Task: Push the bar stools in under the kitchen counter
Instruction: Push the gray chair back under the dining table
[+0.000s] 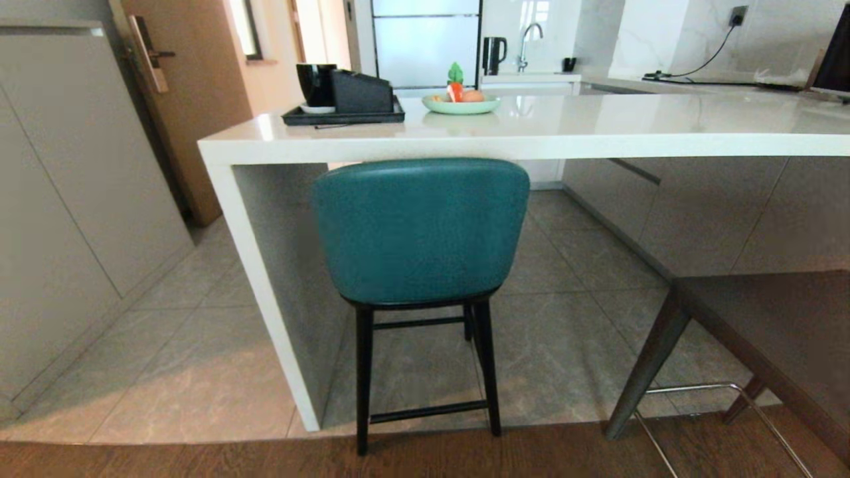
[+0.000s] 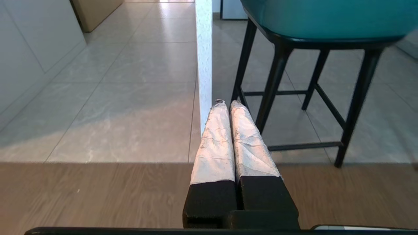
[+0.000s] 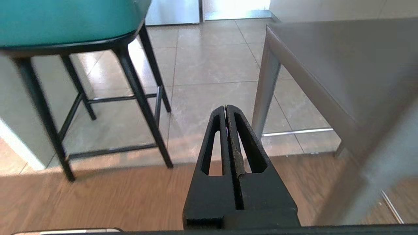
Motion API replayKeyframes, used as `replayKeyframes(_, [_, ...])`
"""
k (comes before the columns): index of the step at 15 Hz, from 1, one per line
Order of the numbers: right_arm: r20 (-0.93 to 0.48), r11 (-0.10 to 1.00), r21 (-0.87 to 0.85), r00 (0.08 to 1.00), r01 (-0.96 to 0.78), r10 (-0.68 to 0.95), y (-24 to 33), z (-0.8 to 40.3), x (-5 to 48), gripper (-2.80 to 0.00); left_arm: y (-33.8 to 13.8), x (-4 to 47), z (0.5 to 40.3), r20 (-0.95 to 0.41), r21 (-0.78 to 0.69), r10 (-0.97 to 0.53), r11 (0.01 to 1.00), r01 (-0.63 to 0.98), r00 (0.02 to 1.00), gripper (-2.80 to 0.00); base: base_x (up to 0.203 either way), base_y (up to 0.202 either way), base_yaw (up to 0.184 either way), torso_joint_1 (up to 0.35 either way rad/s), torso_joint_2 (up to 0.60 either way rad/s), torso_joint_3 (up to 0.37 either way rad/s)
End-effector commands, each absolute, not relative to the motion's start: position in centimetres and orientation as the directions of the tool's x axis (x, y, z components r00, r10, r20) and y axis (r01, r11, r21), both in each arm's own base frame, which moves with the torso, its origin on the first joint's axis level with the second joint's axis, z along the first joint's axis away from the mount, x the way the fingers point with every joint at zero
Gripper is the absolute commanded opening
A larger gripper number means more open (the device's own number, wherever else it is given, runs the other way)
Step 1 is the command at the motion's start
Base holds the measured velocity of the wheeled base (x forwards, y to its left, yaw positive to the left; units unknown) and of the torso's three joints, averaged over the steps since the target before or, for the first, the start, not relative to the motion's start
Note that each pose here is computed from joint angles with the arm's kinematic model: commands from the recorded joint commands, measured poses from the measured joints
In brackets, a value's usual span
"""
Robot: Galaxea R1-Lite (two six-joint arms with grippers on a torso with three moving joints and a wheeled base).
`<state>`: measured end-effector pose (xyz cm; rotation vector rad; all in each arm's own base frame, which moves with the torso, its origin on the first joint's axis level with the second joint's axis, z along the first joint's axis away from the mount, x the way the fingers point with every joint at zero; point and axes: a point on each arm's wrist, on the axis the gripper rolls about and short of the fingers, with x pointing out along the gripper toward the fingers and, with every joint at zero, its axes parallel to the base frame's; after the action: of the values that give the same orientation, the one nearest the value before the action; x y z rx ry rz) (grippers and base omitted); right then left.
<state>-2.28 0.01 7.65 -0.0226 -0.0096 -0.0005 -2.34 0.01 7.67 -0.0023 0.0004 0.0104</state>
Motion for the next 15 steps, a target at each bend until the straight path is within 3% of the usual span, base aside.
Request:
replayKeyframes(1, [0.002,1.000,-0.023,1.000,0.000,0.000,0.01,7.49,-2.23,-2.80,0.01,-2.34,7.67,-0.002,-0.003,0.010,1.000,-0.010,1.000,-2.80,-0.192,0.000,-0.002,-0.002,0.00,0.007])
replayKeyframes(10, [0.003,1.000,-0.025,1.000,0.000,0.000,0.01,7.51,-2.23,-2.80,0.01,-2.33,7.65,-0.005,-0.006,0.015,1.000,-0.015,1.000,-2.80,-0.025,-0.007,-0.002,0.000,0.00,0.000])
replayKeyframes(15, [0.003,1.000,-0.023,1.000,-0.001,0.002,0.01,7.52,-2.23,-2.80,0.01,-2.33,7.64,-0.006,-0.006,0.015,1.000,-0.015,1.000,-2.80,0.000,-0.183,0.001,0.003,0.00,0.003])
